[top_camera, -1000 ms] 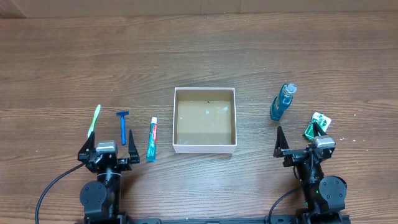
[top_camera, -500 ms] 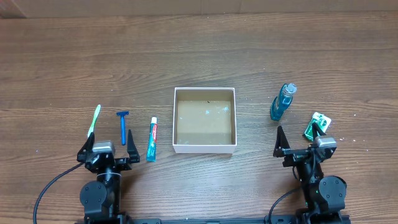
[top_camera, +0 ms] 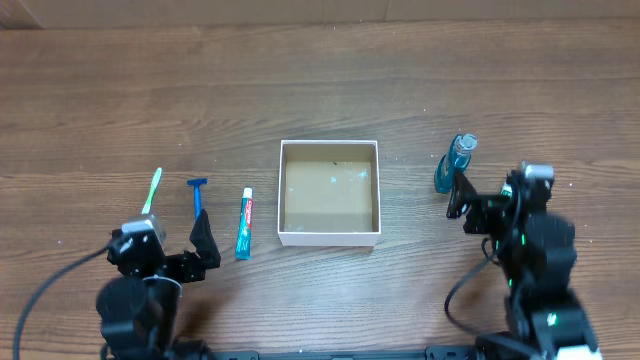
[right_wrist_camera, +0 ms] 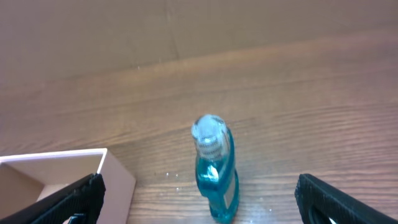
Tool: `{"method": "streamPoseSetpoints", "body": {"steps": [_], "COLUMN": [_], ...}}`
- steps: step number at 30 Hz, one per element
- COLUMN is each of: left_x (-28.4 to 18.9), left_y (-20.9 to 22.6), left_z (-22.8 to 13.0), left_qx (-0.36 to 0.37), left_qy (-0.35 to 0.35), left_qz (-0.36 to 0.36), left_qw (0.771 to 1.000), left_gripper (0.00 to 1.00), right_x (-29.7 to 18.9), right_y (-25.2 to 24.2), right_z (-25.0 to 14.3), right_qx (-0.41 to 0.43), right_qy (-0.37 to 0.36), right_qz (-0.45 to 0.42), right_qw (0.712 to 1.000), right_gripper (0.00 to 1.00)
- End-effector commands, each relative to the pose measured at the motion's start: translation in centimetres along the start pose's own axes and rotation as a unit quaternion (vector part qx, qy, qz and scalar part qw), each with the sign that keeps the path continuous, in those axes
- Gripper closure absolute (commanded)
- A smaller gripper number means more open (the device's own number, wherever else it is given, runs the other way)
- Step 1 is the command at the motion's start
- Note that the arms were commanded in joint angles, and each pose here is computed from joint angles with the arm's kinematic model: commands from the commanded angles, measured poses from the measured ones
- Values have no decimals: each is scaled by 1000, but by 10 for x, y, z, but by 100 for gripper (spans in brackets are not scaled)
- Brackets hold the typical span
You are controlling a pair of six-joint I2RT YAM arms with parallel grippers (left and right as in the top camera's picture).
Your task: Pack container
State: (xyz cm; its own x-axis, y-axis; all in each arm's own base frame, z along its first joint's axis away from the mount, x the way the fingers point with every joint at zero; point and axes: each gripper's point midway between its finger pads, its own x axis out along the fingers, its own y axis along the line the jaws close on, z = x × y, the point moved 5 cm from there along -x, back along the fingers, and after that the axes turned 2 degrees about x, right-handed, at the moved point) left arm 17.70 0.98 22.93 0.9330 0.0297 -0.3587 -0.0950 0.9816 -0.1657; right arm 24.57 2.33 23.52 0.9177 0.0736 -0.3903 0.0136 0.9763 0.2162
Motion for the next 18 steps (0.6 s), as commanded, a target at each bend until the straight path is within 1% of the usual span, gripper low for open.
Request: {"method": "streamPoseSetpoints", "body": {"steps": [1, 6, 10, 12, 14, 18], "left_x": [2, 12, 15, 17, 21, 28], "left_y": [-8, -11, -14, -14, -16, -19], "left_z": [31, 58, 73, 80, 85, 84], "left_qx": [-9, -15, -20, -22, -24, -30], "left_qy": [48, 156, 248, 283, 298, 312], "left_qz": [-1, 17, 32, 38, 38, 26], "left_qw": [999, 988, 968, 958, 954, 949], "left_gripper": [0, 0, 0, 0, 0, 0], "right_x": [14, 38, 50, 49, 49, 53], "right_y": [15, 24, 31, 37, 38, 31], "right_z": [46, 81, 96, 99, 102, 97], "right_qx": [6, -14, -12, -8, -8, 16], "right_qy": [39, 149, 213, 221, 215, 223], "right_qz": [-1, -28, -33, -16, -14, -46], "right_qw": [999, 988, 976, 975, 977, 974], "right_gripper": [0, 0, 0, 0, 0, 0]}}
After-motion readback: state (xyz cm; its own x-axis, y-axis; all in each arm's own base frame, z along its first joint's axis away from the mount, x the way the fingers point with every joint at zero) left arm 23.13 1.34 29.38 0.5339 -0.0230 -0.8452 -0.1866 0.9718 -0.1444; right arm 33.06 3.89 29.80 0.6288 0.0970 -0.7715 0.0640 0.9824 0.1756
